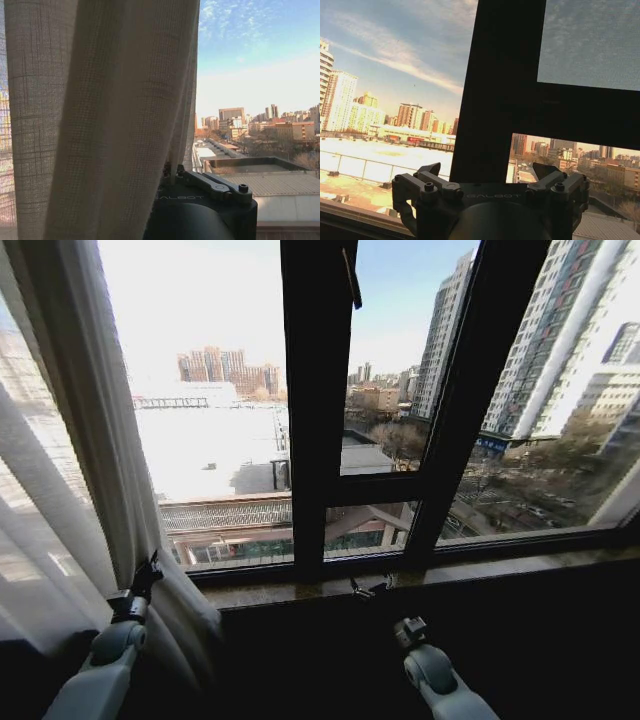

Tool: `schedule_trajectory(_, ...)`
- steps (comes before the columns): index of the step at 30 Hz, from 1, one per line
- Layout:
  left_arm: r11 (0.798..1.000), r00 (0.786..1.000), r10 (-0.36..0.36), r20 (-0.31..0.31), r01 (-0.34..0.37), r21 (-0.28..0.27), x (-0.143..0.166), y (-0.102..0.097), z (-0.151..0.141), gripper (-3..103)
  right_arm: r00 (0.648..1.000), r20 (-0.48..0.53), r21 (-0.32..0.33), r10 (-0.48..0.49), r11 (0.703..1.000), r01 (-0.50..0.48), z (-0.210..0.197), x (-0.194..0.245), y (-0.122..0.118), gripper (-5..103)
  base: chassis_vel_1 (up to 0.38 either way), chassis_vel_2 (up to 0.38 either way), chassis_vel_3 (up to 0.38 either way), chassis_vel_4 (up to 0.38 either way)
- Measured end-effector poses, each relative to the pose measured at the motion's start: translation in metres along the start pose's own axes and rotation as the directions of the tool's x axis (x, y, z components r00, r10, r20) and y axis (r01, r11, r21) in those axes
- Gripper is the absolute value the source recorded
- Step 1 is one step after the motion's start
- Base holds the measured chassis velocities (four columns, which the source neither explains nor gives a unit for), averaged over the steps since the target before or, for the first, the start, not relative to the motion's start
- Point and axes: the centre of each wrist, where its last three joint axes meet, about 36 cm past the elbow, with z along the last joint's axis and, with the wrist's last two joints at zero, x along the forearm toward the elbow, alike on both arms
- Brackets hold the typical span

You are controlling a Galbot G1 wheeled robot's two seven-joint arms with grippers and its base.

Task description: Open the curtains by pulling them apart, changing their state from closed to fully open.

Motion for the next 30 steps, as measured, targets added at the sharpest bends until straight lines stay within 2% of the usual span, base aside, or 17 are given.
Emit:
schedule_trajectory(12,1.000,1.000,-0.004,-0.001,0.004,-0.002,0.0011,-0.0007,0.0005,0,1.000,0.000,0.000,0.000,1.000,0.000,0.0000,0.0000,0.0001,100,0.343,0.307,-0.346,-0.301)
schedule_trajectory(16,1.000,1.000,-0.006,-0.002,0.006,-0.003,0.0012,-0.0003,0.0009,0,1.000,0.000,0.000,0.000,1.000,0.000,0.0000,0.0000,0.0001,100,0.122,0.104,-0.078,-0.145)
schedule_trajectory(30,1.000,1.000,-0.014,-0.012,0.014,-0.003,-0.0008,0.0011,0.0061,0,1.000,0.000,0.000,0.000,1.000,0.000,0.0000,0.0000,-0.0002,100,0.006,-0.005,-0.011,0.004)
